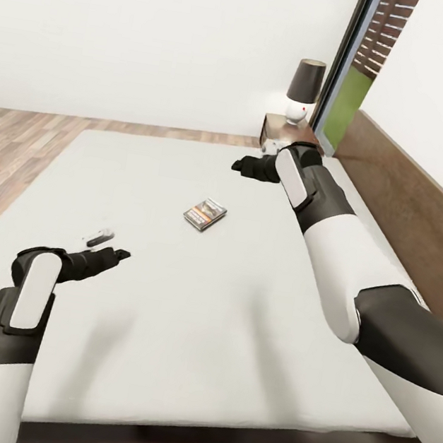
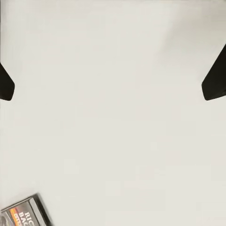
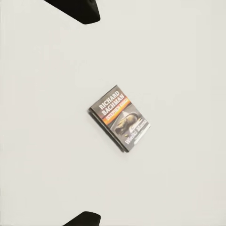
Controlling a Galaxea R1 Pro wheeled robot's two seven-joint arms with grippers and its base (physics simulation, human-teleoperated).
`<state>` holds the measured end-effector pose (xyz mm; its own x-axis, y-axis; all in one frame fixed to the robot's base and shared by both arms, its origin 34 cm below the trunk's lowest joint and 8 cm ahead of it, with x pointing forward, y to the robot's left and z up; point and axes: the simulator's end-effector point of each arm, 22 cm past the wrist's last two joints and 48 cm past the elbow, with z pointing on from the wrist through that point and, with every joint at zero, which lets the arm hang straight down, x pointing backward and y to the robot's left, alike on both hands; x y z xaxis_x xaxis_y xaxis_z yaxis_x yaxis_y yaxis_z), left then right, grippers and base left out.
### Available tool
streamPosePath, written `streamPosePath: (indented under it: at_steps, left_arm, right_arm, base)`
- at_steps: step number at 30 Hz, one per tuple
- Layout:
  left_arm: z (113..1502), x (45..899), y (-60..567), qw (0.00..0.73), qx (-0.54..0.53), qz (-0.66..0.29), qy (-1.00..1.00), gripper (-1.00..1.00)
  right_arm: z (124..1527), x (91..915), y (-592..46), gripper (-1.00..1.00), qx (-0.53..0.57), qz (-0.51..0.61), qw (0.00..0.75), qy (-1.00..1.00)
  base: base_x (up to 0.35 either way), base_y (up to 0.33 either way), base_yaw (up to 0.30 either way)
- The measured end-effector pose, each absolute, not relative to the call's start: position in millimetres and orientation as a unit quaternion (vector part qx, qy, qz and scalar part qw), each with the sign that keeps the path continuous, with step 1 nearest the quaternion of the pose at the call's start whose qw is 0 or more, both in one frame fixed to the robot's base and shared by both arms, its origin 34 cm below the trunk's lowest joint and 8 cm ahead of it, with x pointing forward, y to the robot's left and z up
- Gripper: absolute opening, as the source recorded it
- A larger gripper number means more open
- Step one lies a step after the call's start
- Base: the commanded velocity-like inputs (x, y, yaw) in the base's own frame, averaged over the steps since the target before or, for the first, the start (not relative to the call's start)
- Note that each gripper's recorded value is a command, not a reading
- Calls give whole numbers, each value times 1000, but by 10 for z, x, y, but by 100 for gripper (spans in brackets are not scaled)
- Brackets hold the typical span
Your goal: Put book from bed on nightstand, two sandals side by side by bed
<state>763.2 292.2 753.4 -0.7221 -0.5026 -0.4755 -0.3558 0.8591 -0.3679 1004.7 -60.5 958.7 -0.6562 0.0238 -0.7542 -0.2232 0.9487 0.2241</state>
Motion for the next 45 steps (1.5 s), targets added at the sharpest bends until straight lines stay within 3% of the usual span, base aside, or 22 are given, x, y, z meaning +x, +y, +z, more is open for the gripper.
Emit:
streamPosePath:
  at_steps: [10,34,39,45]
  left_arm:
    - [7508,7572,2951,289,-229,-122,922,100]
    - [7572,7625,2917,295,-229,-129,919,100]
    - [7908,8025,2762,320,-227,-167,905,100]
    - [7933,8363,2352,295,-212,-200,910,100]
  right_arm:
    - [9580,10043,-607,100,-57,148,411,898]
    - [9338,10046,-831,100,-30,110,392,913]
    - [9470,10215,-1182,100,11,61,379,923]
    - [9702,10346,-1285,100,40,61,393,917]
  base:
    - [0,-45,252]
    - [0,-19,10]
    - [0,0,0]
    - [0,0,0]
